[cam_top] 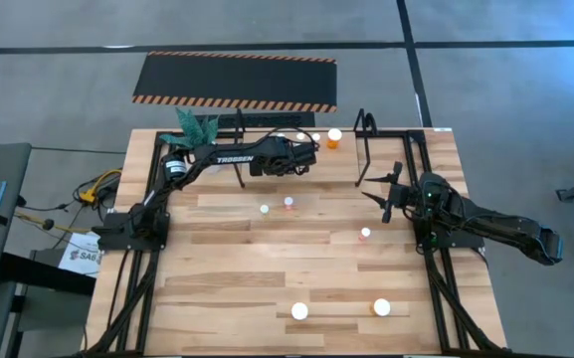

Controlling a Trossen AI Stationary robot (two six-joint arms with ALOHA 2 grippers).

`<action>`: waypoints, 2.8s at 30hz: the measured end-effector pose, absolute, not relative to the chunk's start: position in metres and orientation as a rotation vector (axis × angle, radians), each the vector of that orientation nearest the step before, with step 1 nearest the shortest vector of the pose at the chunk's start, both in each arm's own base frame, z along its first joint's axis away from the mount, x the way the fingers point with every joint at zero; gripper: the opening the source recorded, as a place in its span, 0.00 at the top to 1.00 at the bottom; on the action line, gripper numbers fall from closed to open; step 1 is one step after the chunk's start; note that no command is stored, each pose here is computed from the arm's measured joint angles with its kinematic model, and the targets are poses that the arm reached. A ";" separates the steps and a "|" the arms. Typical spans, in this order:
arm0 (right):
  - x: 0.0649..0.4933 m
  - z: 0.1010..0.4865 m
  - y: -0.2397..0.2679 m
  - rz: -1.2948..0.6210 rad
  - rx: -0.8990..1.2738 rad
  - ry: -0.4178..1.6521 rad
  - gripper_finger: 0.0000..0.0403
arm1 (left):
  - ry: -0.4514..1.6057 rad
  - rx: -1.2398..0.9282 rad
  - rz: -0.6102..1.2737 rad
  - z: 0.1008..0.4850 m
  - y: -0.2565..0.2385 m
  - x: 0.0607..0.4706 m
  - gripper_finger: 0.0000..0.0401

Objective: Pick and place medicine bottles onto shelf by color
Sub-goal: Put the small orange pill bottle aligned with the other orange pill bottles on the shelf, then put the small yellow pill bottle aligned with the other yellow pill bottles on the shelf

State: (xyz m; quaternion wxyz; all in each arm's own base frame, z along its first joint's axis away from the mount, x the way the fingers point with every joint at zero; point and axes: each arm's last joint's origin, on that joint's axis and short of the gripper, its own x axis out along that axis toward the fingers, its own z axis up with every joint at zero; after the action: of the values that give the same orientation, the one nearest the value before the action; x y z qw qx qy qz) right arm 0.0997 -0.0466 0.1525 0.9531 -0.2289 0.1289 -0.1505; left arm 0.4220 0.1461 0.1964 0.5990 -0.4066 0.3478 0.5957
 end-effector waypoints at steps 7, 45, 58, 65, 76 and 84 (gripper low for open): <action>0.100 0.153 -0.047 -0.306 -0.465 0.262 0.49 | 0.818 -0.942 1.380 0.196 0.145 0.422 0.78; 0.100 0.153 -0.047 -0.306 -0.465 0.262 0.49 | 0.874 -0.862 1.332 0.195 0.145 0.422 0.54; 0.100 0.153 -0.047 -0.306 -0.465 0.261 0.49 | 0.980 -0.873 1.154 0.225 0.133 0.420 0.46; 0.100 0.153 -0.047 -0.305 -0.465 0.261 0.49 | 0.988 -0.845 1.104 0.260 0.108 0.407 0.46; 0.100 0.152 -0.047 -0.305 -0.465 0.262 0.49 | 0.922 -0.753 1.036 0.316 0.062 0.361 0.46; 0.100 0.153 -0.047 -0.306 -0.465 0.262 0.49 | 0.662 -0.706 0.953 0.314 0.020 0.296 0.52</action>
State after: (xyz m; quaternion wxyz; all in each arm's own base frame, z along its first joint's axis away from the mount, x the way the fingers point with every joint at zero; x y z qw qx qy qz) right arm 0.0997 -0.0466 0.1525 0.9531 -0.2289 0.1288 -0.1505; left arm 0.2956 0.0203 0.3141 0.7783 -0.3265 0.3060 0.4405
